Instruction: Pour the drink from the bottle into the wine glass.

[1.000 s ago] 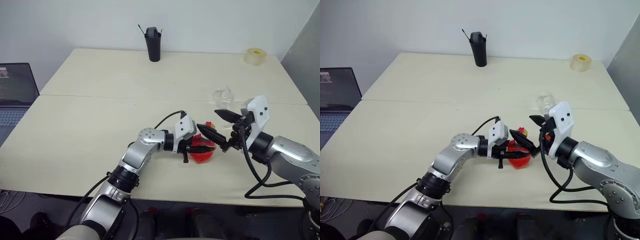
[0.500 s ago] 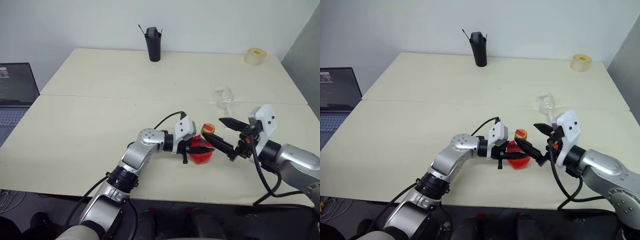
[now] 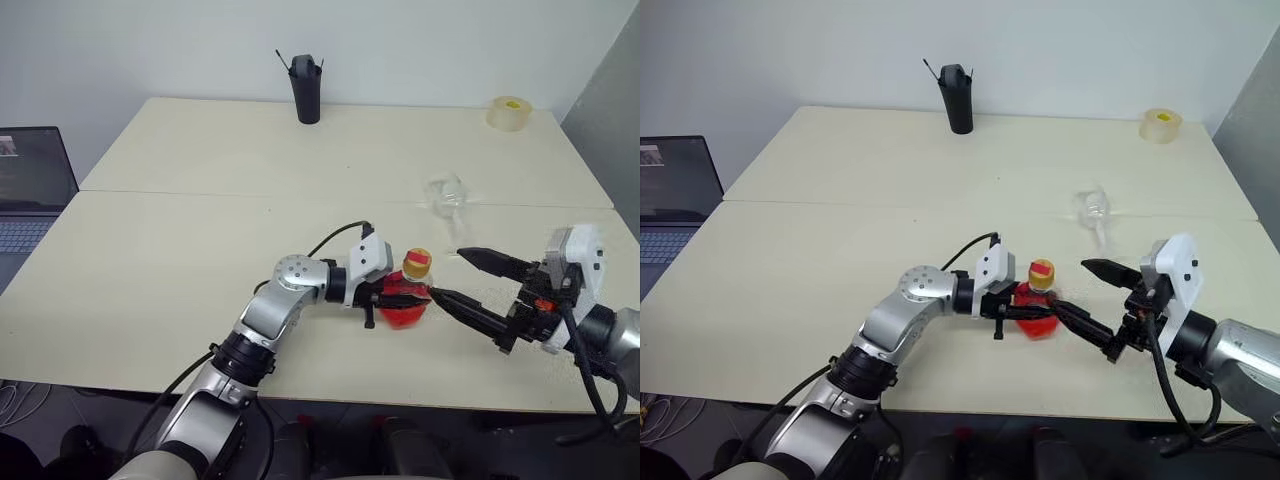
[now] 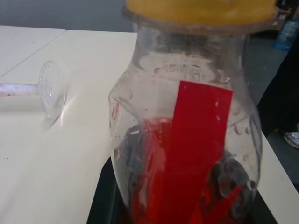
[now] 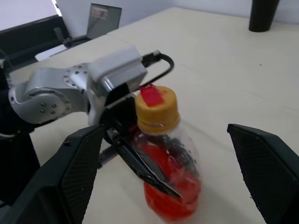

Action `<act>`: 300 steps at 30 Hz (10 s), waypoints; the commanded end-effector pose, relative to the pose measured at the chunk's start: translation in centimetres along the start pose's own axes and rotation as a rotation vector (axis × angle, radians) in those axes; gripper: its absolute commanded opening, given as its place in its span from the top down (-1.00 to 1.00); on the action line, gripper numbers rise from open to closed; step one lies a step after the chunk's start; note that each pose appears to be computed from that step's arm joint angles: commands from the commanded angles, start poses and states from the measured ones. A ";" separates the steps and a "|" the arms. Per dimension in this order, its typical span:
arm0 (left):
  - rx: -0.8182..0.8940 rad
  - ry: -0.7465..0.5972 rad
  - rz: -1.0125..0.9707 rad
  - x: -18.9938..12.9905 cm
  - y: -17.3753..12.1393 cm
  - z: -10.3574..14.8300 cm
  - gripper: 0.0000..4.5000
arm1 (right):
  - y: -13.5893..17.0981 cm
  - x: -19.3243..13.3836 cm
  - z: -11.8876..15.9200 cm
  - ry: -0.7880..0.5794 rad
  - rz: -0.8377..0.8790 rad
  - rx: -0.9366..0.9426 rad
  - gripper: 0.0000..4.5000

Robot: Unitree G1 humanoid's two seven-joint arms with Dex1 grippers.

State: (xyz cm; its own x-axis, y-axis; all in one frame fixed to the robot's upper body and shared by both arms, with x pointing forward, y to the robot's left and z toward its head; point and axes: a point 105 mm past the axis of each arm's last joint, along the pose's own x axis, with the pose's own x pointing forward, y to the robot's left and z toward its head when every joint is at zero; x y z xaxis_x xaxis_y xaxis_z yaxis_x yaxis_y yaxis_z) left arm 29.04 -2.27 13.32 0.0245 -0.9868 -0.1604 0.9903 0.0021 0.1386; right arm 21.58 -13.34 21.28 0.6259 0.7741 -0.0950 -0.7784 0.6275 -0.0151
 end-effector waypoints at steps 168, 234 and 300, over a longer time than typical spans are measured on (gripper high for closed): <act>0.081 -0.040 -0.049 0.2 -1.1 1.5 0.61 | -0.4 2.1 1.4 -0.066 0.063 -0.062 -1.00; 0.079 -0.055 -0.037 0.4 -1.0 1.4 0.61 | 1.1 0.4 5.4 -0.321 0.180 0.034 0.45; 0.005 -0.024 0.991 -12.6 14.1 -0.2 0.61 | -3.1 6.1 0.9 -0.070 -0.129 -0.135 -1.00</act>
State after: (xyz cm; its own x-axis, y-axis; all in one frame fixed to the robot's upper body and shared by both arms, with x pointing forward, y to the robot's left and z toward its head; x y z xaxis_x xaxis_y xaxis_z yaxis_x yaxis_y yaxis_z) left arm 41.97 9.07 15.11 0.7983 -0.6017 -0.0248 0.5956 0.7828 0.1803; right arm 27.82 -10.94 21.00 0.7257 0.6869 -0.0380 -0.6855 0.7174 -0.1242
